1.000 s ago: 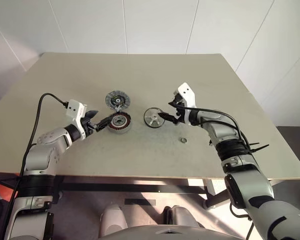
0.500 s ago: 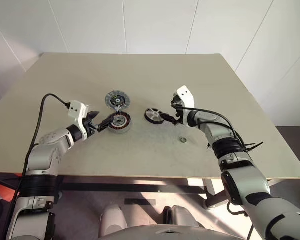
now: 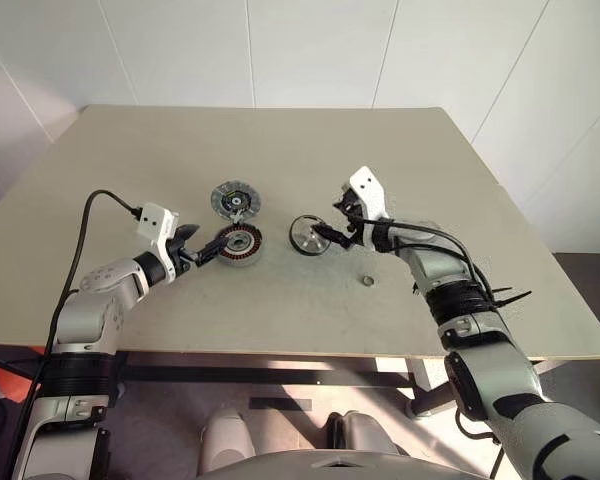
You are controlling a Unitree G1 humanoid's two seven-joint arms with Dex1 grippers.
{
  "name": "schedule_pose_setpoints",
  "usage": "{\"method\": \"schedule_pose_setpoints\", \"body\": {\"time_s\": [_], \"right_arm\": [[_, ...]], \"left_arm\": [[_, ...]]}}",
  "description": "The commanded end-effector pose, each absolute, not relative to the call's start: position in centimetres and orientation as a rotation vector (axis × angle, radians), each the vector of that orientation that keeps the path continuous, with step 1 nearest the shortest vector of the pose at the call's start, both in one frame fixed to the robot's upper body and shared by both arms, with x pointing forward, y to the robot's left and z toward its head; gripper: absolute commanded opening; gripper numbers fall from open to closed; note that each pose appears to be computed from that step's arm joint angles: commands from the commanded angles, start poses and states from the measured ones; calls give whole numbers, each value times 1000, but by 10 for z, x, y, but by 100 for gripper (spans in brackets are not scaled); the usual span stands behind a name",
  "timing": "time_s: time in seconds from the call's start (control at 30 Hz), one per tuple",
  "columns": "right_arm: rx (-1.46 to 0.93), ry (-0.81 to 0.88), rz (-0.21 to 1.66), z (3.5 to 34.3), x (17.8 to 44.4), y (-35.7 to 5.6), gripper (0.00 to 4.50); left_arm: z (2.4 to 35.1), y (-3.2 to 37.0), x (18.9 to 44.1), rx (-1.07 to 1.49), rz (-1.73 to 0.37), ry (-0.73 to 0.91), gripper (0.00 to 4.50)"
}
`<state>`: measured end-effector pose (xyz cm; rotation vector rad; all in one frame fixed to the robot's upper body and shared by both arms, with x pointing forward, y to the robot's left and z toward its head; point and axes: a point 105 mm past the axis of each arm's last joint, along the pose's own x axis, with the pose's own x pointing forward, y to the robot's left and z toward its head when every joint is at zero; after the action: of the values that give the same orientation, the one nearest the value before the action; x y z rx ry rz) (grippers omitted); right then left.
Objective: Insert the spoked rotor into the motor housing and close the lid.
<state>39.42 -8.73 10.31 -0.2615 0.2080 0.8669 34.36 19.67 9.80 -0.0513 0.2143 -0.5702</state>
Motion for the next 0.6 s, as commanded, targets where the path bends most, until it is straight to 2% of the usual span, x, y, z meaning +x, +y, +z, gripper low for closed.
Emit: {"method": "schedule_pose_setpoints", "body": {"time_s": [0.03,0.23,0.6], "right_arm": [[-268,169,876,115,393,-85,415],[-317,216,829,95,398,-97,415],[-335,248,843,85,395,-103,415]], "left_arm": [[109,191,346,-32,-590,175,447],[110,189,347,-31,-593,173,447],[108,196,344,-26,-574,182,447]]}}
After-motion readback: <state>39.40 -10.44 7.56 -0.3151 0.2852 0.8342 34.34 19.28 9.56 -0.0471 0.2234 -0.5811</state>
